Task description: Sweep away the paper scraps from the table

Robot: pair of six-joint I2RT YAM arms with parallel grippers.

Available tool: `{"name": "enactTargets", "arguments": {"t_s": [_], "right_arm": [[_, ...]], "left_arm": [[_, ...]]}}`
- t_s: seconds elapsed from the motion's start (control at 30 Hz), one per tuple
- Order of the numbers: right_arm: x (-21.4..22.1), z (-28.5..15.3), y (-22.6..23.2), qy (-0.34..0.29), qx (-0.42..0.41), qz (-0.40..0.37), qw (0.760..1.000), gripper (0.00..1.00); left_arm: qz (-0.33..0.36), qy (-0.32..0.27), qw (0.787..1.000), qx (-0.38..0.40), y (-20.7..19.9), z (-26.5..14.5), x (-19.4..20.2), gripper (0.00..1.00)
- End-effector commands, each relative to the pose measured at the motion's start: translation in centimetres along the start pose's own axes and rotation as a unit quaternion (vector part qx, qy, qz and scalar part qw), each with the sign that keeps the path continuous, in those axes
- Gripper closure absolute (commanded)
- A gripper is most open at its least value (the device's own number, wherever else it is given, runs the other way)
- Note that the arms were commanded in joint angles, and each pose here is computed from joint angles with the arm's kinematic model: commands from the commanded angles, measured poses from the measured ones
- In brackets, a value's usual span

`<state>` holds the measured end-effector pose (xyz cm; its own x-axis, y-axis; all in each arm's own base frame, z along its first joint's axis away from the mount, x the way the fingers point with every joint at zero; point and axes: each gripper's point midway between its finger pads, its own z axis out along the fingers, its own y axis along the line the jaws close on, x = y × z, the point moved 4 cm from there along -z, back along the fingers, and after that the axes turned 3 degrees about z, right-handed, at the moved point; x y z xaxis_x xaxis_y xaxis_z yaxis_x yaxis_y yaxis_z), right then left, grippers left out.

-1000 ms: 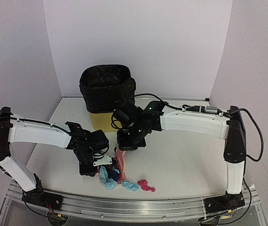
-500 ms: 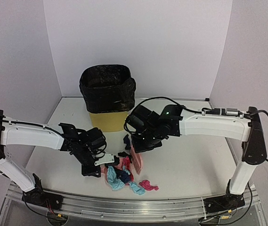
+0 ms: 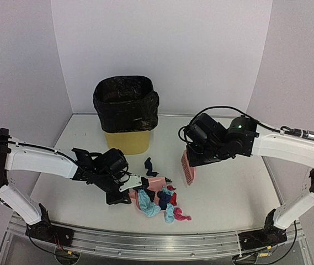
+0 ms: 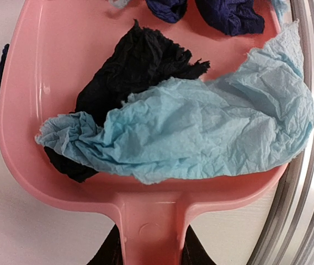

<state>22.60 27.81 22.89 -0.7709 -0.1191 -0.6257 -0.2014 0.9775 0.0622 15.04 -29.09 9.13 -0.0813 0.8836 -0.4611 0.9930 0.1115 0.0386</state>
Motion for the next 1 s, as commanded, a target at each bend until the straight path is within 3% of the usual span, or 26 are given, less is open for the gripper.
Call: {"name": "enactTargets", "arguments": {"t_s": [0.0, 0.33, 0.77, 0.97], "right_arm": [[-0.9, -1.1, -3.5, -0.033, 0.034, 0.029, 0.998, 1.00], [1.7, -0.8, -8.5, -0.015, 0.072, 0.066, 0.995, 1.00], [3.8, -1.7, -11.7, -0.011, 0.107, 0.076, 0.991, 1.00], [4.0, -1.8, -12.0, -0.009, 0.112, 0.072, 0.991, 1.00]], "left_arm": [[0.014, -0.052, 0.998, -0.029, 1.1, -2.3, -3.3, 1.00], [0.033, -0.100, 0.994, -0.017, 1.1, -6.8, -7.5, 1.00], [0.009, -0.119, 0.993, -0.026, 2.4, -8.6, -11.0, 1.00], [-0.029, -0.140, 0.984, -0.104, 5.0, -12.4, -13.8, 1.00]]}}
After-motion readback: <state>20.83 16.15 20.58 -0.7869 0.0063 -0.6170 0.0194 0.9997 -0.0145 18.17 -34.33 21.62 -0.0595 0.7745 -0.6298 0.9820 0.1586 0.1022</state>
